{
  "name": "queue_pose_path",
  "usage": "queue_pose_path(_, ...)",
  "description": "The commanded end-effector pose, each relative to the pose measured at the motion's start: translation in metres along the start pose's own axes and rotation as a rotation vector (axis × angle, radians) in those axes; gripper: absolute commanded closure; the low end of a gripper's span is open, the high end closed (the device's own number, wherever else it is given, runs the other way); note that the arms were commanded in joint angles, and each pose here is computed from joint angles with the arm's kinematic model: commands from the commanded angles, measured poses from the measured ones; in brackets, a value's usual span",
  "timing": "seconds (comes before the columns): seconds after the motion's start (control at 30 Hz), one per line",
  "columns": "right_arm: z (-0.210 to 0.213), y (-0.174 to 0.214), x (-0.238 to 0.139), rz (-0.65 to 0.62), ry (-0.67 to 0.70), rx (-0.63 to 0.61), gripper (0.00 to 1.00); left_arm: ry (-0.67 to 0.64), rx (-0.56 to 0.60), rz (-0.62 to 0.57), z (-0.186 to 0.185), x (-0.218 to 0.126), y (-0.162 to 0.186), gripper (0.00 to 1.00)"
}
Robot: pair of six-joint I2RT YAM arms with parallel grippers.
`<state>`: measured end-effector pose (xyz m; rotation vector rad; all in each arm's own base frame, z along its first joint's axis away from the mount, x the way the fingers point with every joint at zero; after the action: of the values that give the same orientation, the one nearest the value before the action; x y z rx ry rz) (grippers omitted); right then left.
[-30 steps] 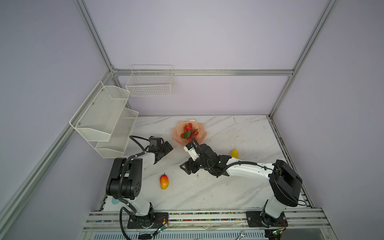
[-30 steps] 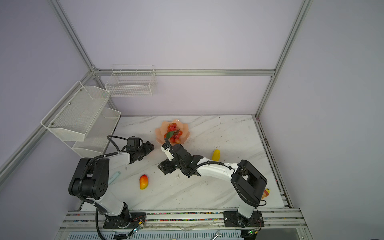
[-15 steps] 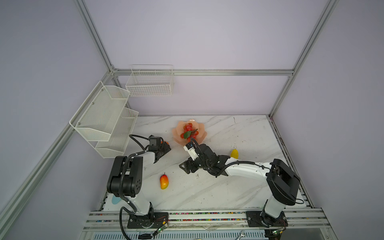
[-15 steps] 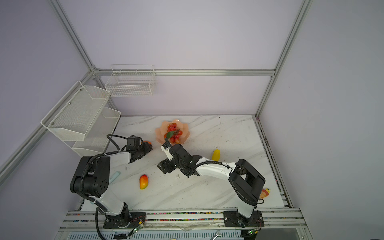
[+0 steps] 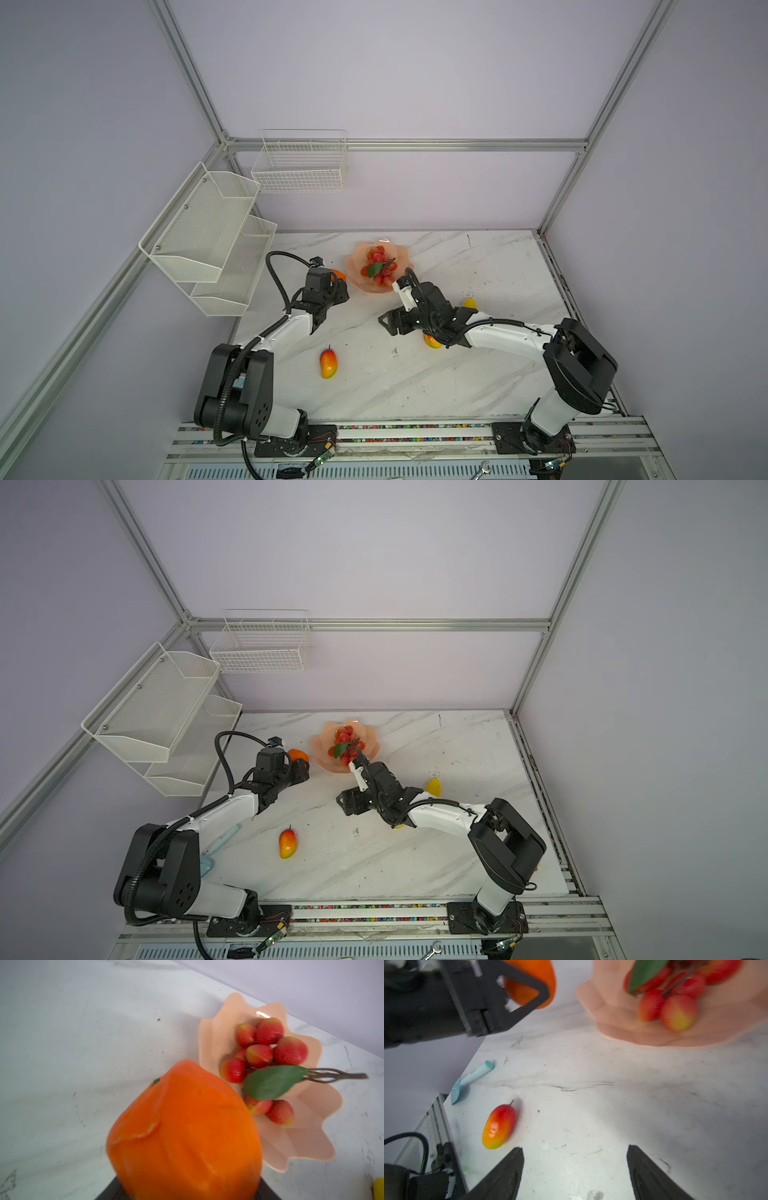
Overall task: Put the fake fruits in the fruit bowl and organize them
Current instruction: 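Grasp the orange with the left gripper while the right arm withdraws, then place the orange into the bowl and open the left gripper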
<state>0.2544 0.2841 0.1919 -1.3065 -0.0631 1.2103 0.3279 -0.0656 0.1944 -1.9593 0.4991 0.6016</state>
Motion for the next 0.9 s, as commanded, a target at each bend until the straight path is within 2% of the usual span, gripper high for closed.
queue_pose_path(0.0, -0.005, -0.014, -0.018, -0.105, -0.020, 0.070, 0.19, 0.053, 0.179, -0.111, -0.030, -0.009, -0.037, 0.54)
queue_pose_path(0.1, -0.006, -0.012, -0.022, -0.102, -0.014, 0.085, 0.19, 0.074, 0.277, -0.119, -0.044, 0.001, -0.049, 0.54)
queue_pose_path(0.23, -0.007, -0.009, -0.027, -0.110, -0.015, 0.091, 0.19, 0.073, 0.342, -0.112, -0.060, 0.023, -0.067, 0.54)
queue_pose_path(0.37, -0.007, -0.008, -0.032, -0.117, -0.007, 0.095, 0.19, 0.081, 0.358, -0.098, -0.073, 0.046, -0.080, 0.53)
queue_pose_path(0.5, -0.005, -0.011, -0.037, -0.137, -0.007, 0.096, 0.19, 0.028, 0.368, -0.050, -0.078, 0.071, -0.084, 0.53)
queue_pose_path(0.87, -0.004, -0.012, -0.039, -0.139, -0.008, 0.097, 0.19, 0.033, 0.335, 0.009, -0.075, 0.113, -0.069, 0.51)
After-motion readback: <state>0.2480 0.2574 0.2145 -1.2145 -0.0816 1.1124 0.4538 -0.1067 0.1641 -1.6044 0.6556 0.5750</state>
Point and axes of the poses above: each gripper's point midway between its finger pads, its own x axis out along the fingers, its own z axis along the line the jaws close on, y = z × x, the point moved 10 cm from there along -x, back along the fingers, and after that the axes turned 10 degrees about -x, right-handed, at the moved point
